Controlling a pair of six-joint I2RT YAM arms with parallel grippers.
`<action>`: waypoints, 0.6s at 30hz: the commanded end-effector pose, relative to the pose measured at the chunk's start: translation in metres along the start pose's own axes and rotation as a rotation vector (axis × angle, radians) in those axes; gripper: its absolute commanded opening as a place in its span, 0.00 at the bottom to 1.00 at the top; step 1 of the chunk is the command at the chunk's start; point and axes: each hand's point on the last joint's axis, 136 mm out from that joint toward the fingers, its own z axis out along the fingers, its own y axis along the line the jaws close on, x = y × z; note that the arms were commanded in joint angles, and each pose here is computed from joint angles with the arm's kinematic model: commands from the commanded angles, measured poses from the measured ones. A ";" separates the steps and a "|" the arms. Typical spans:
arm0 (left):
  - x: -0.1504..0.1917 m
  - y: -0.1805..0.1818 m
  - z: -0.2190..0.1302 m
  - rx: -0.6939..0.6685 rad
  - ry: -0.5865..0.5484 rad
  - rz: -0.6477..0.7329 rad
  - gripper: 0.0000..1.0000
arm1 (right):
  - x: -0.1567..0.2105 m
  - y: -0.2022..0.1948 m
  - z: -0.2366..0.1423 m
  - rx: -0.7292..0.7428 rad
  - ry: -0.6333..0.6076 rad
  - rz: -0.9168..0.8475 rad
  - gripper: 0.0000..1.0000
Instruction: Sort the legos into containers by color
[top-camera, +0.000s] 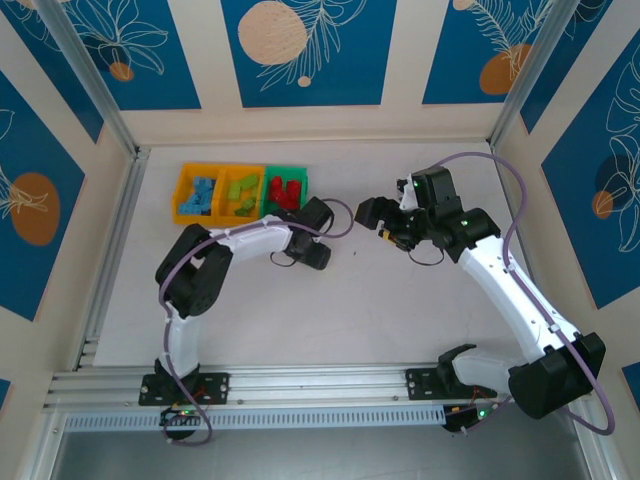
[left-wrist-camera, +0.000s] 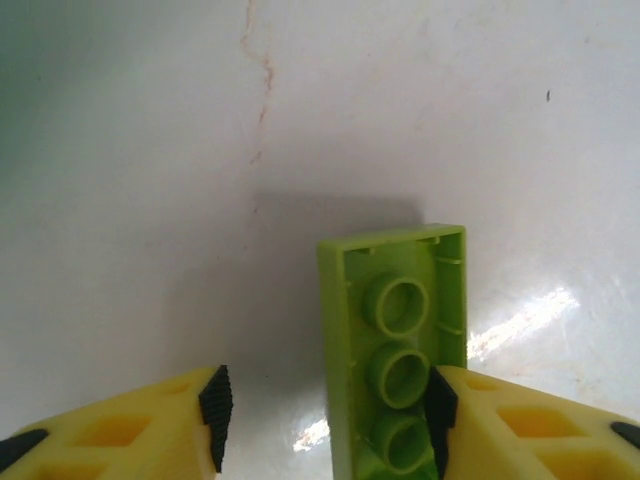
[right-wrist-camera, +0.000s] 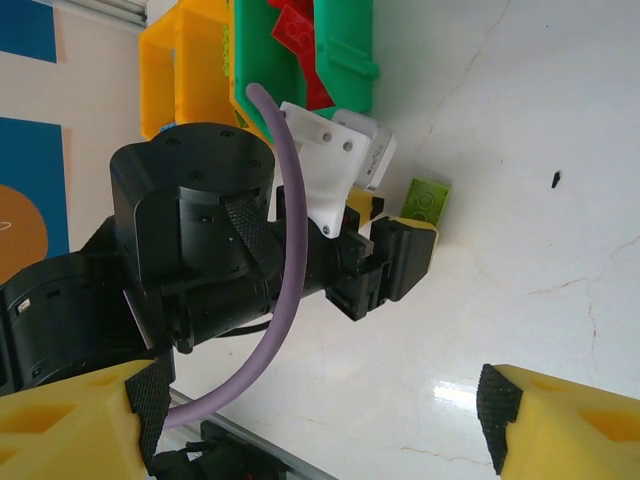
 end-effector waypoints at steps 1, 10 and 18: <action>0.005 -0.007 0.009 0.014 0.043 0.023 0.49 | 0.002 -0.005 -0.004 0.012 -0.007 0.013 0.83; 0.010 -0.015 0.011 0.068 0.097 0.038 0.17 | 0.002 -0.005 -0.007 0.018 -0.011 0.019 0.83; -0.025 0.004 -0.047 0.077 -0.061 -0.019 0.14 | 0.008 0.003 -0.006 -0.013 0.012 0.008 0.83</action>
